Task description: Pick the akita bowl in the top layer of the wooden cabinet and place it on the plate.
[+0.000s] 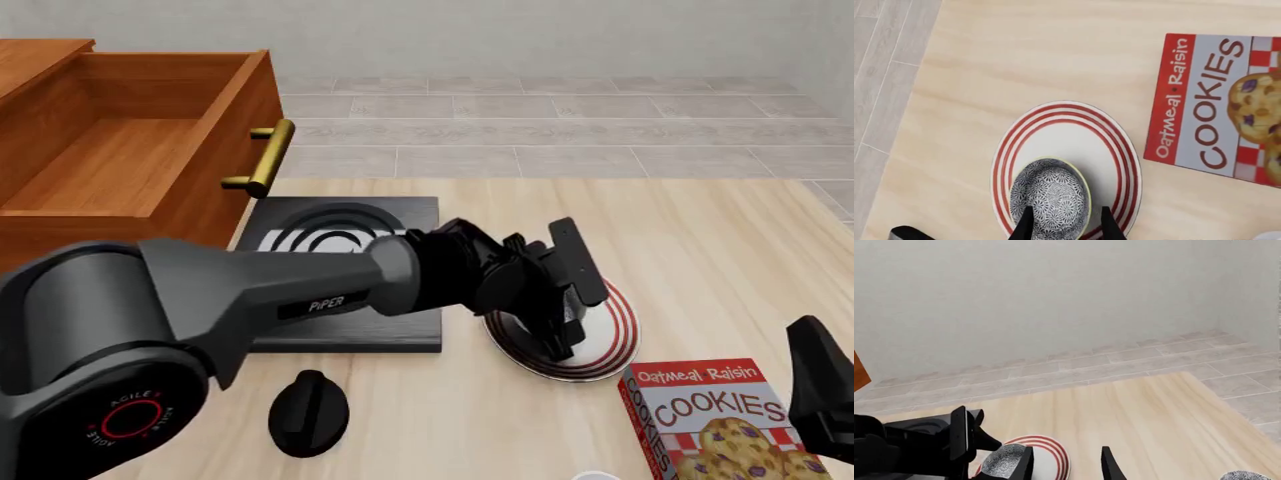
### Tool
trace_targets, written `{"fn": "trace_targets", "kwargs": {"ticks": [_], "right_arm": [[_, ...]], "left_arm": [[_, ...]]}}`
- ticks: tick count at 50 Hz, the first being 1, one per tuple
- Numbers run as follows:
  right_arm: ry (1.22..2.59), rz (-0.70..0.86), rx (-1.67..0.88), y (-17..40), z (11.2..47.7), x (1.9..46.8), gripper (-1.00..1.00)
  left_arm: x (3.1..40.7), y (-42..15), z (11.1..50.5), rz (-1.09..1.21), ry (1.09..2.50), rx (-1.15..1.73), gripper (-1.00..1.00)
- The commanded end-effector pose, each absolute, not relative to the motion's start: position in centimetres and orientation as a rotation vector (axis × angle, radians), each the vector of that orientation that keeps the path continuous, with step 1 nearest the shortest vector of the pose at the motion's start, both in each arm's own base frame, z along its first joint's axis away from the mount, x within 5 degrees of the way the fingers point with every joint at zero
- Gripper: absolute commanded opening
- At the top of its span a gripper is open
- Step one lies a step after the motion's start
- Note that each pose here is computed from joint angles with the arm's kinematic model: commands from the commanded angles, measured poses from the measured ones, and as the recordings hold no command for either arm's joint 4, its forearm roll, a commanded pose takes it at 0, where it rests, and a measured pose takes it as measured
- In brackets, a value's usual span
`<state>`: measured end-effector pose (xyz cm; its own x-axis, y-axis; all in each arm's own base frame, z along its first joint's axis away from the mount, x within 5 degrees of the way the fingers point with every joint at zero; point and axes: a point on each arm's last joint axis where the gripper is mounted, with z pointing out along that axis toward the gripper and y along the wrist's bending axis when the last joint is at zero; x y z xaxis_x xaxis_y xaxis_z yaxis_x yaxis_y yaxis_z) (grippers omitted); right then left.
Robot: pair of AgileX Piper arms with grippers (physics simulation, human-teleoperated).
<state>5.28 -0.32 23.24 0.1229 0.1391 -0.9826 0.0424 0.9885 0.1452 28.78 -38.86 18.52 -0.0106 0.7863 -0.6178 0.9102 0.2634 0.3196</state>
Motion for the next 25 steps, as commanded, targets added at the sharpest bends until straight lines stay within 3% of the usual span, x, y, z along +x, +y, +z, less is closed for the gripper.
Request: {"fn": "trace_targets", "kwargs": {"ticks": [1, 25], "right_arm": [[1.444, 0.066, 0.145, -0.3, 23.3, 5.3, 1.00], [1.436, 0.062, 0.125, -0.3, 23.4, 5.2, 1.00]], "left_arm": [[28.5, -38.9, 19.2, -0.221, 1.805, 1.546, 1.00], [27.8, -37.5, 22.4, -0.205, 1.756, 1.556, 1.00]]}}
